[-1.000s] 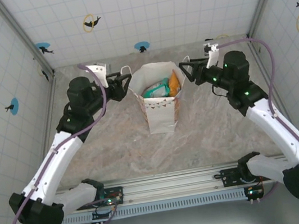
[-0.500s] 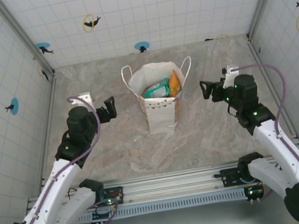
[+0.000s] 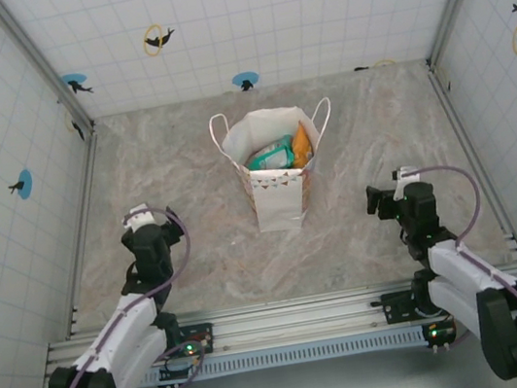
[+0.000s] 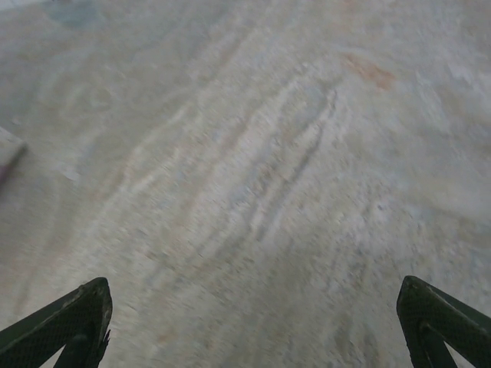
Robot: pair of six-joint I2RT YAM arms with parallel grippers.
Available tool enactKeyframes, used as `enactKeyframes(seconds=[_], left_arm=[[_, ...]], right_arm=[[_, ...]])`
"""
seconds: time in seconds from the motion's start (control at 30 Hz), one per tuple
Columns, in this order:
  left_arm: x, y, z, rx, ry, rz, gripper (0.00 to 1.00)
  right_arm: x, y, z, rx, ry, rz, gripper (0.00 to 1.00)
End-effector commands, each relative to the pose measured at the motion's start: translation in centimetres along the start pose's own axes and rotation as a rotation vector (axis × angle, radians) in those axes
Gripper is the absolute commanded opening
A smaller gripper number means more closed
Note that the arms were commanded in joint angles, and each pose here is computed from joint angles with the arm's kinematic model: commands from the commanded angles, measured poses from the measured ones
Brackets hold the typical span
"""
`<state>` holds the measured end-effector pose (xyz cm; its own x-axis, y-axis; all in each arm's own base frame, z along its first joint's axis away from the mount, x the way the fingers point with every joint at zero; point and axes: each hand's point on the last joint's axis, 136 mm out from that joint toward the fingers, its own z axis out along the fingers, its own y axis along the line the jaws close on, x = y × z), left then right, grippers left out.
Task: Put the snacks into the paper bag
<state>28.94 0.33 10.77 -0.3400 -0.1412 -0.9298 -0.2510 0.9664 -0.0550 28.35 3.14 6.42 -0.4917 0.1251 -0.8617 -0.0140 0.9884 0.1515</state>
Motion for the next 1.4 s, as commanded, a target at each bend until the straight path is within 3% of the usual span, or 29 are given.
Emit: enactKeyframes(seconds=[0.0,0.1,0.3,0.5,0.53,0.6,0.63,0.7,1.37], left_arm=[[-2.1,2.5,0.1,-0.129,-0.161,-0.018,0.98],[0.0,4.1,0.6,-0.178,-0.142,0.013,0.98],[2.3,4.9,1.1,-0.139,-0.124,0.021,0.98],[2.7,4.2,3.2,-0.043,-0.108,-0.014,0.98],[1.6,4.0,3.1,-0.029,-0.164,0.001,0.98],[3.4,3.7,3.6,-0.016,-0.071,0.006,0.98],[2.6,3.8,3.6,-0.027,-0.105,0.001,0.98],[2.8,3.9,3.7,-0.033,-0.097,0.004,0.98],[3.1,3.8,3.7,-0.031,-0.085,0.013,0.98]], right_arm=[[-2.3,-0.8,0.0,0.037,-0.148,-0.015,0.98],[-1.5,-1.5,0.0,0.065,-0.167,-0.033,0.98],[-1.7,-2.6,-0.3,0.099,-0.238,-0.047,0.98],[-1.8,-3.5,0.2,0.114,-0.262,-0.059,0.98],[-1.6,-3.6,0.3,0.112,-0.258,-0.054,0.98],[-1.6,-3.5,0.2,0.106,-0.286,-0.051,1.0],[-2.0,-3.2,0.2,0.089,-0.304,-0.059,1.0],[-0.4,-3.4,2.1,0.101,-0.174,-0.067,1.0],[-0.7,-3.4,2.6,0.091,-0.172,-0.058,1.0]])
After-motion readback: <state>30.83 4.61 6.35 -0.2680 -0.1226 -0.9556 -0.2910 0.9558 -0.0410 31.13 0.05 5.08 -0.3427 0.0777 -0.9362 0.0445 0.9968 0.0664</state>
